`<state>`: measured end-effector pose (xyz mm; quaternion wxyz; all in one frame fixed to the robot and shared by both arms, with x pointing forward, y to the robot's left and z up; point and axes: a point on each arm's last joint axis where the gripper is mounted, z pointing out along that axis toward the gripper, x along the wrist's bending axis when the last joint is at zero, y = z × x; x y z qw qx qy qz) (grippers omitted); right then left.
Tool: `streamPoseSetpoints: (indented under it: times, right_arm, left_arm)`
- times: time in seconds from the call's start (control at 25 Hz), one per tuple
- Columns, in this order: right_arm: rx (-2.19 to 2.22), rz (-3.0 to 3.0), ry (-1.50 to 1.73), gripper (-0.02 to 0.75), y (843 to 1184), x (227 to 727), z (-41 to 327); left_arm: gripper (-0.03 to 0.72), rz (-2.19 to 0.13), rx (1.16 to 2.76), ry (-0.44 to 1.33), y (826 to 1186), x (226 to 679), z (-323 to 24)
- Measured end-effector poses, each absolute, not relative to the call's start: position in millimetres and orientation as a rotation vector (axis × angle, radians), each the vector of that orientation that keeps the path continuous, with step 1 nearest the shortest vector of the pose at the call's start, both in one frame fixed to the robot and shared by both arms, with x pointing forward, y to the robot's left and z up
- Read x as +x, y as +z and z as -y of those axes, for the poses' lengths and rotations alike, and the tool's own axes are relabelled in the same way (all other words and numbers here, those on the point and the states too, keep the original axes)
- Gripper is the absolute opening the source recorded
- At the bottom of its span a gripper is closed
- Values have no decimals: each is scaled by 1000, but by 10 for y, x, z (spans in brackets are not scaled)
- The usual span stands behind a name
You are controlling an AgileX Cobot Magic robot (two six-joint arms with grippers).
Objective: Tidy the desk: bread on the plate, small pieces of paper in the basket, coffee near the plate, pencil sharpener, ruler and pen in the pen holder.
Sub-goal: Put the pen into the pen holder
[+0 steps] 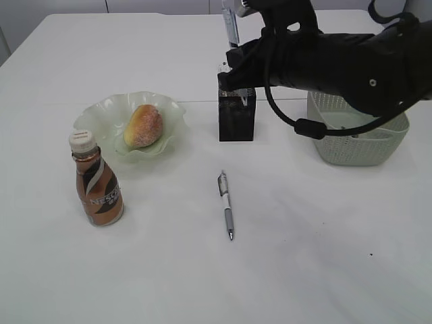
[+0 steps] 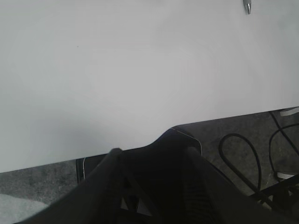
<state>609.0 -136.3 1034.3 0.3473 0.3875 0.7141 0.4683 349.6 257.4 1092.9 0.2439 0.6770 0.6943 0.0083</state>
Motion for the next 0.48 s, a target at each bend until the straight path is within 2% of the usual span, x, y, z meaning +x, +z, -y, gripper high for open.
streamPoseSetpoints:
  times: [0.24,0.48]
  right_arm:
    - [910,-1758,1296,90,10444,6119,1333]
    - [903,-1656,1344,90,10425,6374,1281]
  left_arm:
    - [307,-1896,1849,22,10929,3496,-2573]
    - [307,-1892,1841,4,10932,3494,-2560]
